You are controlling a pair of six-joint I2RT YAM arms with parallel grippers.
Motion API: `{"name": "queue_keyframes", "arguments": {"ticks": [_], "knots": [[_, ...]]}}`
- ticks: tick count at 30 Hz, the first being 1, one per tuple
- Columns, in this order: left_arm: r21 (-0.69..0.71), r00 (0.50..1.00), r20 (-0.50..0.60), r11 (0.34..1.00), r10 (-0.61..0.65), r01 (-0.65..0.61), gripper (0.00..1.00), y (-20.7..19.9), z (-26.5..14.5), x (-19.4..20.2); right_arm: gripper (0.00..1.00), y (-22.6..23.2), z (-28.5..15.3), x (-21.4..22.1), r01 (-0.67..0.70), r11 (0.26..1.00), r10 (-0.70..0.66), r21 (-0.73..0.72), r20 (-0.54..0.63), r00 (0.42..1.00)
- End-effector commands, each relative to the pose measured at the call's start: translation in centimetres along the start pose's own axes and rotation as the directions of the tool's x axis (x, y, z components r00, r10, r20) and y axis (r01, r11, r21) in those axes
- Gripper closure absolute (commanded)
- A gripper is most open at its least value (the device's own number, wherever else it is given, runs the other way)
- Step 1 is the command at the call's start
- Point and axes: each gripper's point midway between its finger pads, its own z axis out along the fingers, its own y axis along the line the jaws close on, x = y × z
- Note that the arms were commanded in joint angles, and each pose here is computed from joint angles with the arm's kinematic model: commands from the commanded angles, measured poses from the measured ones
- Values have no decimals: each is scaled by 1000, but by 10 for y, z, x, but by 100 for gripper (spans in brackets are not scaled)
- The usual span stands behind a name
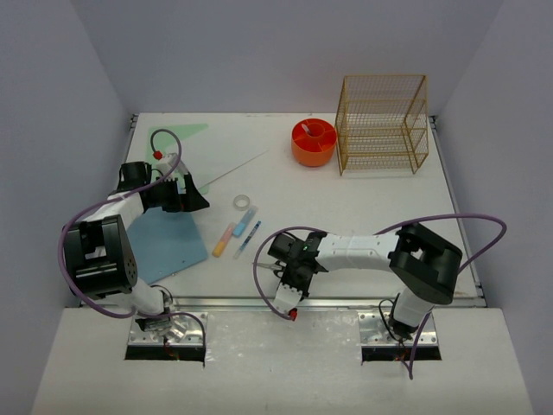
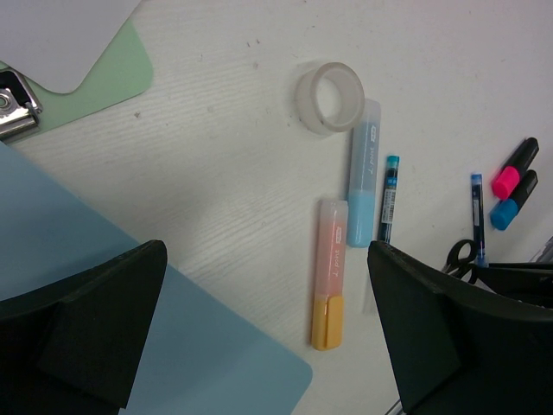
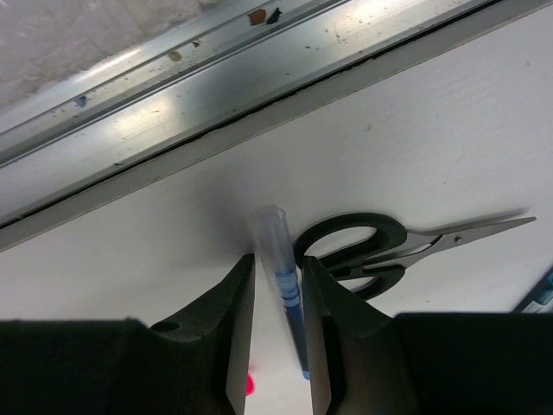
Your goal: Organize the desk
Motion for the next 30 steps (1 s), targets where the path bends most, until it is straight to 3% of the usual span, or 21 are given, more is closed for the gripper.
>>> {"name": "queue_keyframes", "arguments": {"ticks": [1, 12, 27, 30], "knots": [[5, 997, 57, 998, 61, -61, 0, -8, -8, -15, 72, 35, 0, -12, -50, 993, 54, -106, 41, 998], [7, 997, 57, 998, 55, -56, 0, -8, -7, -15, 70, 5, -8, -15, -101, 993, 104, -55, 54, 993], [6, 997, 50, 999, 54, -54, 0, -6, -7, -13, 56, 3, 4, -7, -74, 993, 77, -95, 24, 997], [7, 997, 51, 999, 54, -54, 0, -6, -7, -13, 48, 1, -1, -6, -78, 994, 79, -73, 12, 997]]}}
